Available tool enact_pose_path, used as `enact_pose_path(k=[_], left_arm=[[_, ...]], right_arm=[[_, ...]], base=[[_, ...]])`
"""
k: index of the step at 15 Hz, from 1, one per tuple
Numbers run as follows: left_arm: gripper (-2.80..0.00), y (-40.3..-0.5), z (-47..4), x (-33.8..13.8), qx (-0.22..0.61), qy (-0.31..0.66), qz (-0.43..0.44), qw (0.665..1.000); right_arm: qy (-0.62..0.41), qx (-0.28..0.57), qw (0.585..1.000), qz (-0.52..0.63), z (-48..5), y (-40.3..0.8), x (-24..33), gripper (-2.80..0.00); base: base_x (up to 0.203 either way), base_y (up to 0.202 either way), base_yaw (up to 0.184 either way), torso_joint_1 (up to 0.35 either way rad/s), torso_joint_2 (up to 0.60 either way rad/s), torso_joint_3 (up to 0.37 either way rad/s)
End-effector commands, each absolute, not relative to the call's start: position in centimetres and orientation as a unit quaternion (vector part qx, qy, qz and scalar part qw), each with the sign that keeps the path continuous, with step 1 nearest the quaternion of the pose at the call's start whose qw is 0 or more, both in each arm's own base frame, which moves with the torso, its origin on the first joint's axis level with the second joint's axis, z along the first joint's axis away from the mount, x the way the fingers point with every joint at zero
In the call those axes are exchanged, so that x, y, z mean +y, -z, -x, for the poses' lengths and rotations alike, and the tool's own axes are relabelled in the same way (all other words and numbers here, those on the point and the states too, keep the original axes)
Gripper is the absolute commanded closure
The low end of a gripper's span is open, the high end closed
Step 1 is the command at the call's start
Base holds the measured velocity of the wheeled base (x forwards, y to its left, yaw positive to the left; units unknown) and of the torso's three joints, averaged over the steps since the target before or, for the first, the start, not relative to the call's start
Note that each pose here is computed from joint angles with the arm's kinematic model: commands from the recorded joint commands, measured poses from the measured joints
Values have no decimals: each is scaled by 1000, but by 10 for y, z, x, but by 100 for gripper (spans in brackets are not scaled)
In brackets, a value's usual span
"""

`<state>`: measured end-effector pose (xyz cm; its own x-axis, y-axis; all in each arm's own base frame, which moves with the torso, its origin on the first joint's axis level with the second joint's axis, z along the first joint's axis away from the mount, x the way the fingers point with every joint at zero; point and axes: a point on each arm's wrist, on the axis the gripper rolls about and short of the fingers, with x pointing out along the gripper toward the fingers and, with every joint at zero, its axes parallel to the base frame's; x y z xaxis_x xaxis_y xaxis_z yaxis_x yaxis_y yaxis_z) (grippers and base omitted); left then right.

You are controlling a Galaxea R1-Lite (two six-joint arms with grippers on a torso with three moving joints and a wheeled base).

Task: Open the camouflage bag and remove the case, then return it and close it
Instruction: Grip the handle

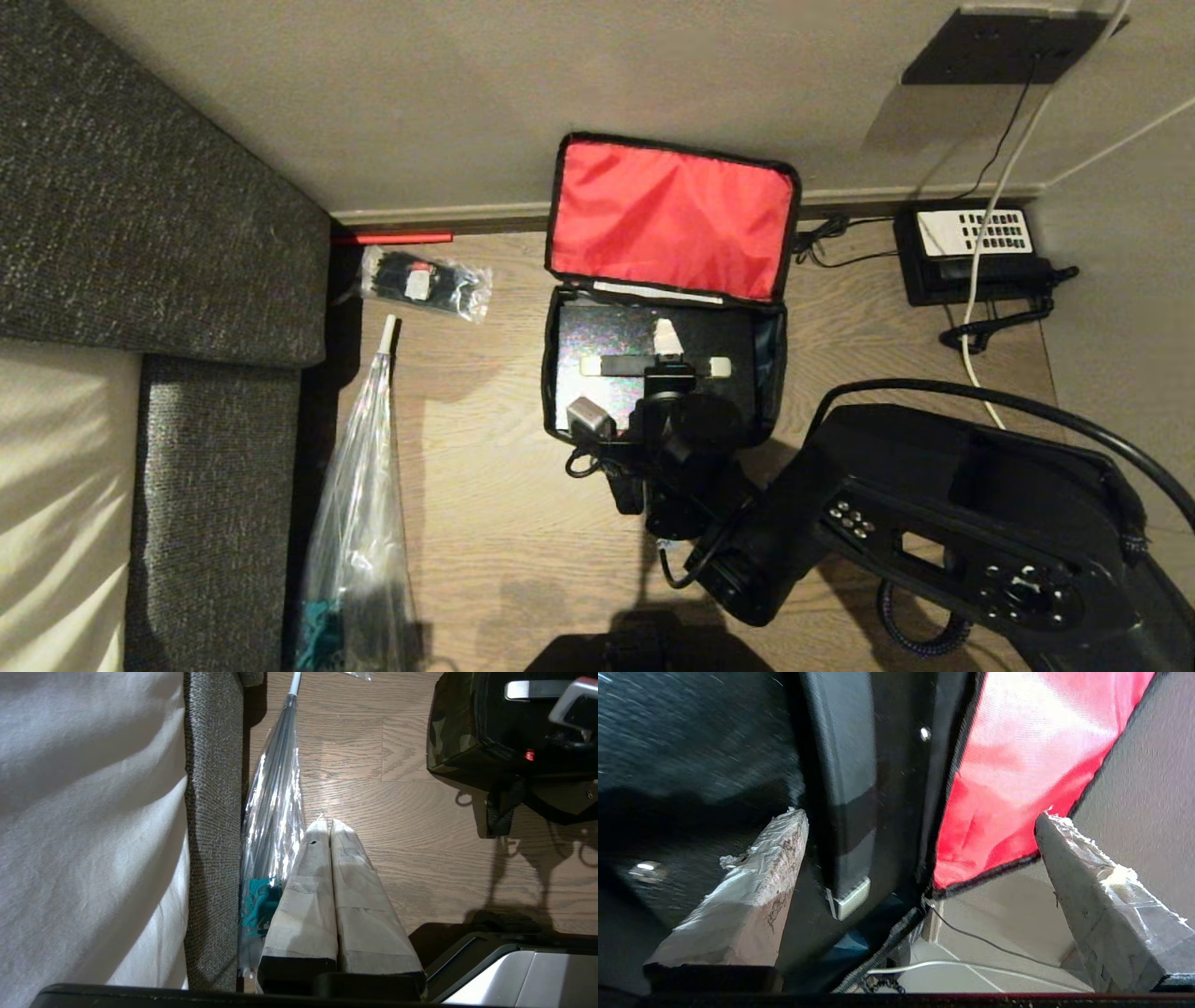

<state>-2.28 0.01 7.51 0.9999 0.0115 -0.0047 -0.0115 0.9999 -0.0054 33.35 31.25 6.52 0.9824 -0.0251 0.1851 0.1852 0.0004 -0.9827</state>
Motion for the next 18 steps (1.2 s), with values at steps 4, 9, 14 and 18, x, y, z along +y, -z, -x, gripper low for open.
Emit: enact_pose_path(k=[4, 9, 14, 18], left_arm=[[0, -74, 23, 0, 4, -6, 3, 1000], [0, -74, 23, 0, 4, -6, 3, 1000], [0, -74, 23, 0, 4, -6, 6, 1000], [0, -74, 23, 0, 4, -6, 5, 1000]], right_arm=[[87, -46, 707, 701, -328, -77, 307, -280], [89, -46, 709, 698, -324, -84, 303, -280], [87, -47, 710, 698, -324, -83, 305, -280], [88, -50, 711, 695, -325, -83, 307, -280]], base=[[0, 0, 0, 0, 0, 0], [0, 0, 0, 0, 0, 0], [0, 0, 0, 0, 0, 0], [0, 0, 0, 0, 0, 0]])
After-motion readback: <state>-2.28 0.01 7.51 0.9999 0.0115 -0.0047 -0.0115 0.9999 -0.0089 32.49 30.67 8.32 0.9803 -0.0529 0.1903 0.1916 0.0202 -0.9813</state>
